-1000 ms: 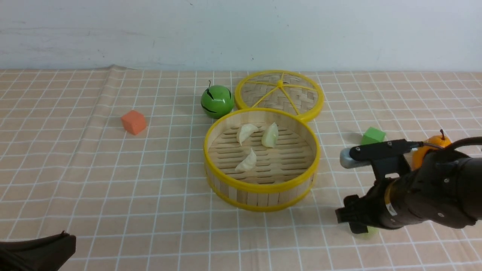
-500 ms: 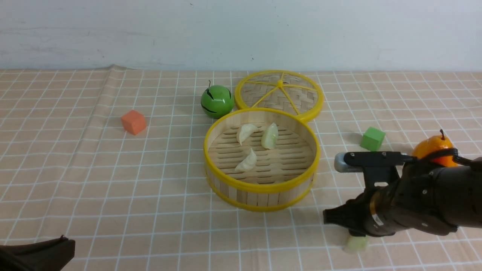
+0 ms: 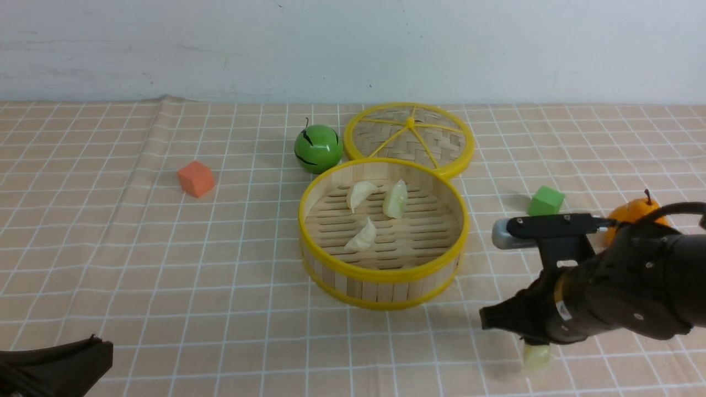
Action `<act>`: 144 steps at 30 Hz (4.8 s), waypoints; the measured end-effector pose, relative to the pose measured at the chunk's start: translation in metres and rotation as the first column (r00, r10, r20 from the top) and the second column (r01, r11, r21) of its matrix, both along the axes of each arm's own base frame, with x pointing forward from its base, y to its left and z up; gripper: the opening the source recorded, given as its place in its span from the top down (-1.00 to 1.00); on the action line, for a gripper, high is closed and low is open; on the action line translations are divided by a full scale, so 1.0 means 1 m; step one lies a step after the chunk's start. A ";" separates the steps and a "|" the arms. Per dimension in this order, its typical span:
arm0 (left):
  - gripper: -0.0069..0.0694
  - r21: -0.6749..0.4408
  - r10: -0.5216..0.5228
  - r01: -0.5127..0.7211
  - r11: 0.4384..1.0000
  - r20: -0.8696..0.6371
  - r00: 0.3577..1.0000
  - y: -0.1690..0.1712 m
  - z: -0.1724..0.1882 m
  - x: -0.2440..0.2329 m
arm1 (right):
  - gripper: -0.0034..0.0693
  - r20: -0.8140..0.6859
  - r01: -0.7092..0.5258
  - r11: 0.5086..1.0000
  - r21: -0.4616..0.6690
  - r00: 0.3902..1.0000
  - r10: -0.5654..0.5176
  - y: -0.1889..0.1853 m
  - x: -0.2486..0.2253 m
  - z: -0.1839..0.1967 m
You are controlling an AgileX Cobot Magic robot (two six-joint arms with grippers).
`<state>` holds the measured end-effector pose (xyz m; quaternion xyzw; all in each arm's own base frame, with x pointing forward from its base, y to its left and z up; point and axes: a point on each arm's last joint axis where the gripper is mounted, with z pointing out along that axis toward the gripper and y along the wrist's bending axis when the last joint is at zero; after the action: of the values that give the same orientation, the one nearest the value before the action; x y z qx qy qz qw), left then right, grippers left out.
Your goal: Put the dumplings into the steamer on the table with the brown tablecloth.
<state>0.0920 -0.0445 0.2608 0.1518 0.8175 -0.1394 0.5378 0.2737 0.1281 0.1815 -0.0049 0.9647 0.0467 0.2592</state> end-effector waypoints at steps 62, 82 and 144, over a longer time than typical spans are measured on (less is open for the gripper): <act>0.63 0.039 -0.003 0.002 0.999 0.024 1.000 0.001 0.001 0.001 | 0.01 0.563 -0.364 0.915 -0.177 0.725 0.397 -0.062 -0.133 0.236; 0.63 0.043 -0.003 0.002 0.999 0.022 1.000 0.001 0.000 0.001 | 0.96 0.955 -0.388 0.916 0.107 0.298 0.014 -0.105 -0.227 0.052; 0.48 0.043 -0.006 0.005 0.999 0.022 1.000 0.002 -0.007 -0.002 | 0.89 0.674 0.060 0.998 0.000 0.737 -0.045 -0.125 -0.222 -0.008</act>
<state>0.0903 -0.0421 0.2542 0.1670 0.8138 -0.1216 0.5432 0.0521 0.0028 0.1739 0.0029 0.8059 0.0241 0.5915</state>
